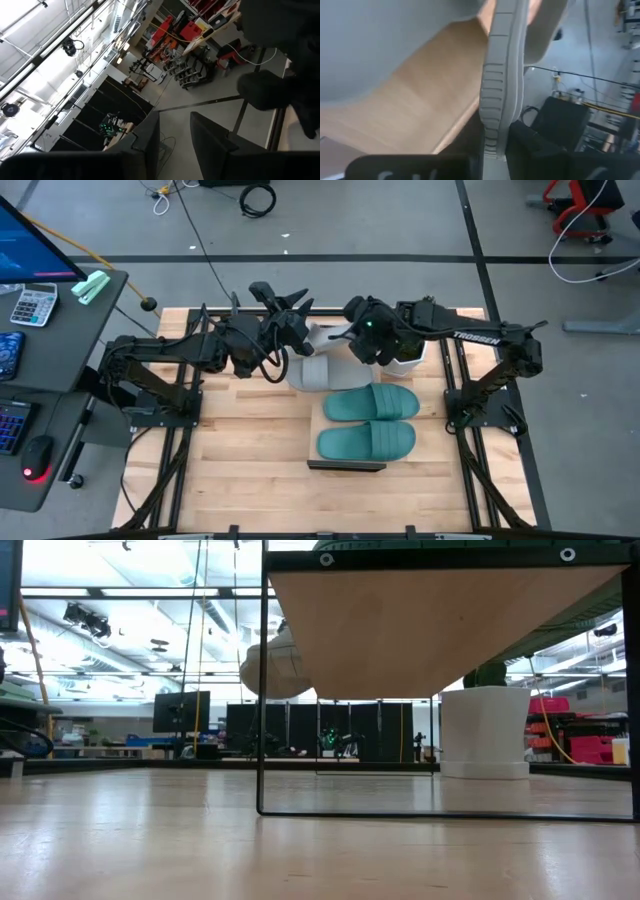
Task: Pick and place slides into the shelf
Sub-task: Put the gray slide on the shelf
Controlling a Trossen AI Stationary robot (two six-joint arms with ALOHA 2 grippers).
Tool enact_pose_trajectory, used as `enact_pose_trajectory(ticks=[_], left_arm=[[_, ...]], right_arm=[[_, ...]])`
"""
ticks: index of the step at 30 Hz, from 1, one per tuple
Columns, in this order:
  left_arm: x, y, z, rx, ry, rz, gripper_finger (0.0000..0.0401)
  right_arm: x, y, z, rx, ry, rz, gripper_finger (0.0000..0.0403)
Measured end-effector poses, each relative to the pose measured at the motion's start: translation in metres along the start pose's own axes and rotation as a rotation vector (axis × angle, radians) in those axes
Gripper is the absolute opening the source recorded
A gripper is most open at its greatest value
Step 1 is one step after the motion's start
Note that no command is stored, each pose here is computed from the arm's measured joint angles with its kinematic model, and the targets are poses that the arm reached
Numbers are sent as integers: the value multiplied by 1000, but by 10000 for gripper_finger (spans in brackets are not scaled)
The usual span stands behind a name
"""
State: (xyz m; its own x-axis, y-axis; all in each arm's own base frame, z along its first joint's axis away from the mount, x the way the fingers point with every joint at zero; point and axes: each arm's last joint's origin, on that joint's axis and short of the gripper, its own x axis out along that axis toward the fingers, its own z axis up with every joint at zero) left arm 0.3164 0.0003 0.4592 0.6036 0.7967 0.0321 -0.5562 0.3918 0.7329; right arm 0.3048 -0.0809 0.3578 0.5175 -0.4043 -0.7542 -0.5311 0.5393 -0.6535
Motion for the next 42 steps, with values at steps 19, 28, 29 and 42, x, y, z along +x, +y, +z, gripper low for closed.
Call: enact_pose_trajectory(ticks=[19, 28, 29, 42], left_arm=[[-2, -2, 2, -16, -29, -26, 108], [-2, -2, 2, -13, -45, -39, 107], [-2, -2, 2, -13, -45, -39, 107], [-2, -2, 2, -13, -45, -39, 107]], right_arm=[[28, 21, -5, -36, 135, 2, 55], [26, 28, -7, -61, 163, 69, 56], [26, 28, -7, -64, 166, 78, 57], [26, 32, -8, -65, 152, 125, 62]])
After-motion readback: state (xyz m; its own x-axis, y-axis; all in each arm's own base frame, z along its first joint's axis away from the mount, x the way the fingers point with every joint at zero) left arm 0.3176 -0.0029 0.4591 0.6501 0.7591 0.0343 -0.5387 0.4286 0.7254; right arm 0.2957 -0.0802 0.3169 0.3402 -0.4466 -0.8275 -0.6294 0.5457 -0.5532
